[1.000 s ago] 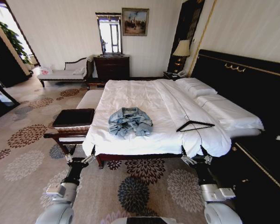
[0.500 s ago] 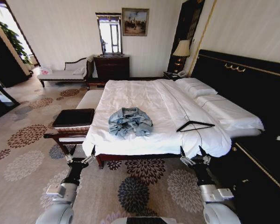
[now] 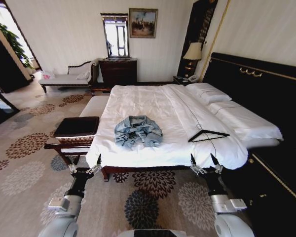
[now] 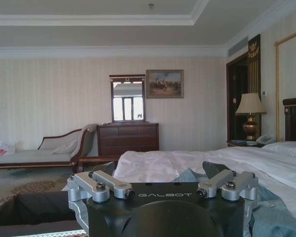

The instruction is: Pick up the clothes from the bed and hang them on the clothes hanger.

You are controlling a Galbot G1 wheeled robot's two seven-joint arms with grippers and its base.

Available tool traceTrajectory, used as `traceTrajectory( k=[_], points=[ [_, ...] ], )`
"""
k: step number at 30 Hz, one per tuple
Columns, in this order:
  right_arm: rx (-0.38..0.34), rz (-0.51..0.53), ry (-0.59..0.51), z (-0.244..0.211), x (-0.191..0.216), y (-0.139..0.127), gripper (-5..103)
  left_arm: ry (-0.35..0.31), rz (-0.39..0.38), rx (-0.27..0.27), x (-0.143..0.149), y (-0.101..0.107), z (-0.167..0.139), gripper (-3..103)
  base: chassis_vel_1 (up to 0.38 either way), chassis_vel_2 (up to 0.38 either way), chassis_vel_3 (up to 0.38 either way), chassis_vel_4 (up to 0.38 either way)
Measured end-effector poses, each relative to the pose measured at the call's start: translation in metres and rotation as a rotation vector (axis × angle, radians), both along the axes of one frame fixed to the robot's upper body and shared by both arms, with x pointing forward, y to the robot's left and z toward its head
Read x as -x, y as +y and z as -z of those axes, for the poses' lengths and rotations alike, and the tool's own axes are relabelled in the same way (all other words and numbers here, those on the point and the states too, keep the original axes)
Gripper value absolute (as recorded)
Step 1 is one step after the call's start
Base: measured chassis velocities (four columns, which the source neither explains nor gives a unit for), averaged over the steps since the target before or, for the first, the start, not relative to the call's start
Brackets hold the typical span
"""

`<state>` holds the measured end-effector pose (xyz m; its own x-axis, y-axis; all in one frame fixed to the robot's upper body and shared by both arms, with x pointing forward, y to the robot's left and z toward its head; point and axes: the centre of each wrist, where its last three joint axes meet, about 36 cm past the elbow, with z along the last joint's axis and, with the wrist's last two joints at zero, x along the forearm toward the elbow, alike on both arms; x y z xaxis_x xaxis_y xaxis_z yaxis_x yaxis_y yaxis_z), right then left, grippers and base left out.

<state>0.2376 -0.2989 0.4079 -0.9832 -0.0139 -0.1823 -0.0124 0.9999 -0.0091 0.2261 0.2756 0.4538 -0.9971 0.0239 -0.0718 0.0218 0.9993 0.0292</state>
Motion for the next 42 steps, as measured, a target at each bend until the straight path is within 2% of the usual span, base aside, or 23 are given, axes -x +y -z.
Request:
traceTrajectory(
  k=[42],
  points=[
    [0.006, 0.005, 0.017, 0.0102, -0.0021, 0.0017, 100, -0.001, 0.004, -0.001, -0.0031, 0.0002, 0.0044, 100, -0.083, 0.033, 0.083, -0.029]
  ],
)
